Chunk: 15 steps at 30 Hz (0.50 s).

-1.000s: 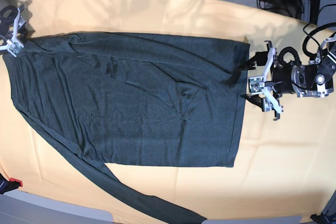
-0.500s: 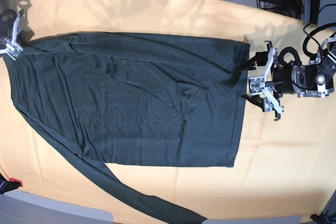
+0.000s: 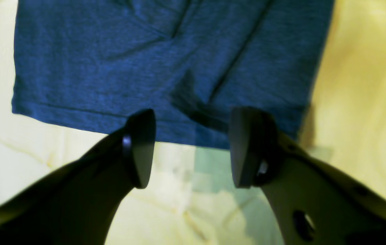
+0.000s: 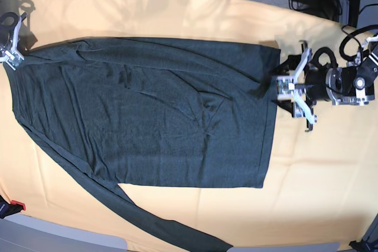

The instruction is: Fold the T-shirt properly

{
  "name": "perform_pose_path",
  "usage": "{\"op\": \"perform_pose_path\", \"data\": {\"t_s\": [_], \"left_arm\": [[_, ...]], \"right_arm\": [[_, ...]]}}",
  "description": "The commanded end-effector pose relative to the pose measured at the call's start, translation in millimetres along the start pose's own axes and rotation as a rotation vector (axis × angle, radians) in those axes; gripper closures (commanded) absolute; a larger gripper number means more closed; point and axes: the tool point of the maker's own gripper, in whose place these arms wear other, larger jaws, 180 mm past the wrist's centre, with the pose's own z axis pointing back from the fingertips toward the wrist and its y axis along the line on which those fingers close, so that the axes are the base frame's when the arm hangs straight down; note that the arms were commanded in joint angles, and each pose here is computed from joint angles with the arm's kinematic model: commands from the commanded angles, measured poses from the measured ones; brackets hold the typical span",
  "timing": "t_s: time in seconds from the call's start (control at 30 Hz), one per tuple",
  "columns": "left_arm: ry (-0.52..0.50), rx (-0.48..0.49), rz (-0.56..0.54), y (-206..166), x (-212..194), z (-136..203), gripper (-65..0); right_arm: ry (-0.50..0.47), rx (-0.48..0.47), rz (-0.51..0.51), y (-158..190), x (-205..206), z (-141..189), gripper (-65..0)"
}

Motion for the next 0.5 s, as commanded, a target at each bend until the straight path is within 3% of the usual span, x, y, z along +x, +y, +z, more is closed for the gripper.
{"op": "perform_pose_path", "data": {"t_s": [0.0,0.17,0.3,0.47], "left_arm": [[0.040,0.010,-0.057,1,-4,7,-34.0],[0.130,-0.117,-0.197,-48,-27,-2,-36.1],[0.117,-0.175,-0.200,-68,-28,-8,-40.6],[0.108,-0.177,-0.225,-70,-25,-14,-40.6]], "right_arm": [[-0.006,-0.031,0.015,-14,4,4,0.0],[-0.007,-0.036,0.014,-15,4,4,0.0],[-0.007,-0.035,0.013,-14,4,4,0.0],[0.019,-0.035,0.012,-14,-1,4,0.0]]}}
